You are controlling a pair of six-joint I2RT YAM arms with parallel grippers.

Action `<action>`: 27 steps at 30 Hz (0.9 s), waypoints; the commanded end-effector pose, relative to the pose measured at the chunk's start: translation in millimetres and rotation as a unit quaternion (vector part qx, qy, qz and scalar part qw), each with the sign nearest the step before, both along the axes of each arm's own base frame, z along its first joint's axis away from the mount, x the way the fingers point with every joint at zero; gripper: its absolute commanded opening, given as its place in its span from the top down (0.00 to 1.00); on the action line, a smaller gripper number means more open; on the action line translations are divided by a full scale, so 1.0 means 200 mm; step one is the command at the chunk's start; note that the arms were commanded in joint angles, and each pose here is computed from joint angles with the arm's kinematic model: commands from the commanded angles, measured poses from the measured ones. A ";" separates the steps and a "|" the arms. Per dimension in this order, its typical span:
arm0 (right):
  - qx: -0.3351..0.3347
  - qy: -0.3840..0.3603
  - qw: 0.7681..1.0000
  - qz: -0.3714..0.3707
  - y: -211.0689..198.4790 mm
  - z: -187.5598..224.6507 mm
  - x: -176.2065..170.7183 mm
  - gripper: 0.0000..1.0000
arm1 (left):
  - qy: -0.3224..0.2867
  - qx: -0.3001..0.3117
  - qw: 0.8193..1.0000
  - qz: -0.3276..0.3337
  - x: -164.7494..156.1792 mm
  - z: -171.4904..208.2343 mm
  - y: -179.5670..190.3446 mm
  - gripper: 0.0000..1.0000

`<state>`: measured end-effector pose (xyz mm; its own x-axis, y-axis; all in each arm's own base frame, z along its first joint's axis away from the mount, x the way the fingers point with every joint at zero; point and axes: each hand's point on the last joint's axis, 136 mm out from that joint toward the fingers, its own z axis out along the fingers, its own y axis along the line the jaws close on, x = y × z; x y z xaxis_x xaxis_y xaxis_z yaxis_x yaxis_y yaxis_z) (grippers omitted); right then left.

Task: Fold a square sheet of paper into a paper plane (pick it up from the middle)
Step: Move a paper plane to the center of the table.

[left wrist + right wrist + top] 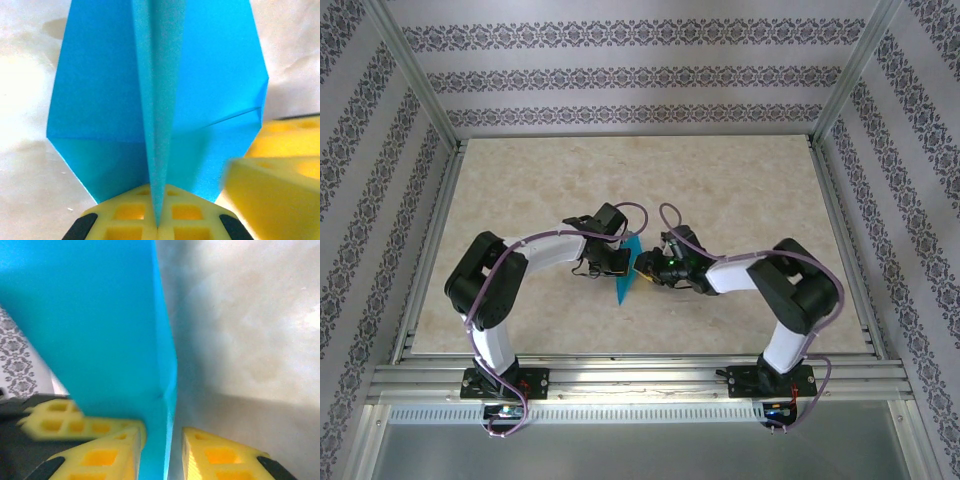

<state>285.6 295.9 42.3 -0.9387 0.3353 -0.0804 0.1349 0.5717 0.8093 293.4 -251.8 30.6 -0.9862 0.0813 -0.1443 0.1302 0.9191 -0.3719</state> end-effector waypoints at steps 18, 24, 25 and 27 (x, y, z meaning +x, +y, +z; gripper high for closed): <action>-0.071 -0.046 0.995 -0.058 -0.45 0.17 -0.10 0.65 | -0.001 0.102 0.995 0.023 0.07 -0.04 0.11 0.87; -0.072 -0.041 0.995 -0.056 -0.45 0.15 -0.10 0.64 | 0.005 0.094 0.995 0.021 0.08 -0.05 0.08 0.86; -0.073 -0.040 0.995 -0.056 -0.45 0.14 -0.11 0.64 | 0.007 0.094 0.995 0.022 0.08 -0.06 0.08 0.86; -0.072 -0.035 0.995 -0.054 -0.45 0.13 -0.11 0.64 | 0.008 0.091 0.996 0.021 0.08 -0.05 0.07 0.86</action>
<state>266.3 210.9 74.7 -0.8865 0.4165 -0.2015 0.1392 0.6554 0.7424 315.3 -236.9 21.0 -0.9865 0.0632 -0.1508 0.0946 0.9728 -0.2116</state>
